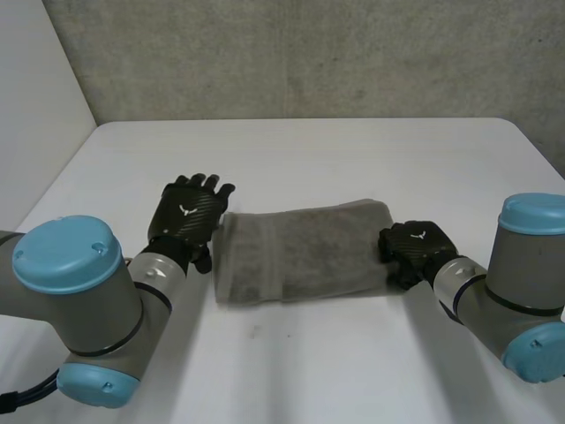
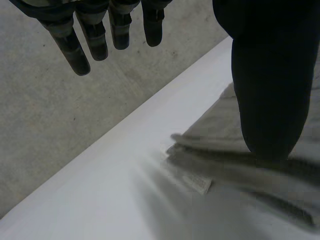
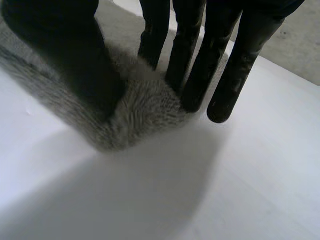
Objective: Fold the laundry
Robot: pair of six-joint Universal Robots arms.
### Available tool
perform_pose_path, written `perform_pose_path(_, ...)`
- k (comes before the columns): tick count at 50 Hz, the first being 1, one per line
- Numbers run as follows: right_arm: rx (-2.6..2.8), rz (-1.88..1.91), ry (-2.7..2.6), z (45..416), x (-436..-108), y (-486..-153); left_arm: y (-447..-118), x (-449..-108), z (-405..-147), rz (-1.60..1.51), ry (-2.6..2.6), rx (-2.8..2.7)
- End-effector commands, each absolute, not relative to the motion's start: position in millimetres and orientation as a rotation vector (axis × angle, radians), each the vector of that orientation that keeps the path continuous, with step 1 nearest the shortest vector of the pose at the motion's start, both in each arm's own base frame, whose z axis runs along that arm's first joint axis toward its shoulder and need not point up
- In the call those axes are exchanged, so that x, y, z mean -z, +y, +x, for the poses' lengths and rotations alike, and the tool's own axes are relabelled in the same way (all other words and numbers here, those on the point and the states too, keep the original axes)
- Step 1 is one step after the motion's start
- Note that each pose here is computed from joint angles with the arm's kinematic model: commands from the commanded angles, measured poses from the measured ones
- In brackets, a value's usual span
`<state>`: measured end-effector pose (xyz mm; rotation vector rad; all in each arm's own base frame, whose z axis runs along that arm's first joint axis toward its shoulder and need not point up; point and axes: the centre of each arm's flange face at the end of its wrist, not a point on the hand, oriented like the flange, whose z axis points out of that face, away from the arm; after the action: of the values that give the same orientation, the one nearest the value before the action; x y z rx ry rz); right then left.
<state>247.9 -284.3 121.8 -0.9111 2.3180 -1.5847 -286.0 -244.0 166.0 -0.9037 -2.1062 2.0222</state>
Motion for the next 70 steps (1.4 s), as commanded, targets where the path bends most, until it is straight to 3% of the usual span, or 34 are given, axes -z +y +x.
perform_pose_path(1,1.695,-0.985,2.311,241.1,-122.3,-298.3,-241.8,-169.8,-280.7,-0.888,-2.113,-2.030)
perform_pose_path(9,1.944,-1.231,2.106,264.1,-167.2,-301.8,-242.2,-174.6,-278.8,-0.876,-2.106,-2.049)
perform_pose_path(11,1.977,-1.367,1.893,311.5,-182.2,-274.1,-242.9,-179.5,-277.2,-0.864,-2.098,-2.066)
perform_pose_path(12,1.977,-1.368,1.892,311.8,-182.3,-273.9,-243.0,-179.5,-277.2,-0.864,-2.098,-2.066)
perform_pose_path(13,1.968,-1.431,1.786,336.5,-184.8,-253.9,-243.6,-180.3,-275.6,-0.858,-2.102,-2.071)
perform_pose_path(14,1.935,-1.489,1.700,356.8,-180.6,-234.6,-244.5,-182.0,-274.2,-0.852,-2.101,-2.078)
perform_pose_path(17,1.900,-1.545,1.637,372.3,-173.8,-217.2,-245.1,-182.9,-272.6,-0.845,-2.106,-2.081)
perform_pose_path(22,1.734,-1.802,1.419,398.2,-124.3,-152.5,-247.5,-190.1,-263.8,-0.814,-2.112,-2.111)
perform_pose_path(27,1.691,-1.848,1.336,396.8,-113.6,-138.5,-250.5,-194.7,-259.3,-0.793,-2.115,-2.131)
perform_pose_path(31,1.733,-1.785,1.354,396.5,-130.5,-142.4,-250.3,-195.1,-260.0,-0.776,-2.110,-2.123)
perform_pose_path(36,1.771,-1.430,1.631,367.0,-165.9,-185.7,-249.5,-202.5,-266.1,-0.713,-2.065,-2.112)
perform_pose_path(39,1.768,-1.312,1.672,359.1,-179.1,-192.9,-249.9,-205.9,-268.7,-0.693,-2.046,-2.112)
perform_pose_path(41,1.739,-1.077,1.743,343.9,-202.1,-207.3,-246.8,-216.9,-280.9,-0.661,-1.979,-2.104)
perform_pose_path(49,1.569,-0.691,1.936,309.8,-222.2,-251.6,-236.7,-224.2,-315.4,-0.559,-1.961,-1.882)
perform_pose_path(55,1.455,-0.701,2.016,313.8,-199.8,-269.1,-233.9,-201.2,-335.7,-0.491,-2.054,-1.667)
perform_pose_path(57,1.410,-0.718,2.056,317.3,-185.1,-282.2,-236.0,-178.1,-341.4,-0.466,-2.150,-1.549)
perform_pose_path(62,1.354,-0.763,2.096,325.8,-157.7,-290.6,-238.7,-149.4,-335.3,-0.428,-2.299,-1.496)
perform_pose_path(70,1.325,-0.906,2.104,340.6,-126.4,-283.9,-238.5,-130.7,-316.4,-0.371,-2.442,-1.527)
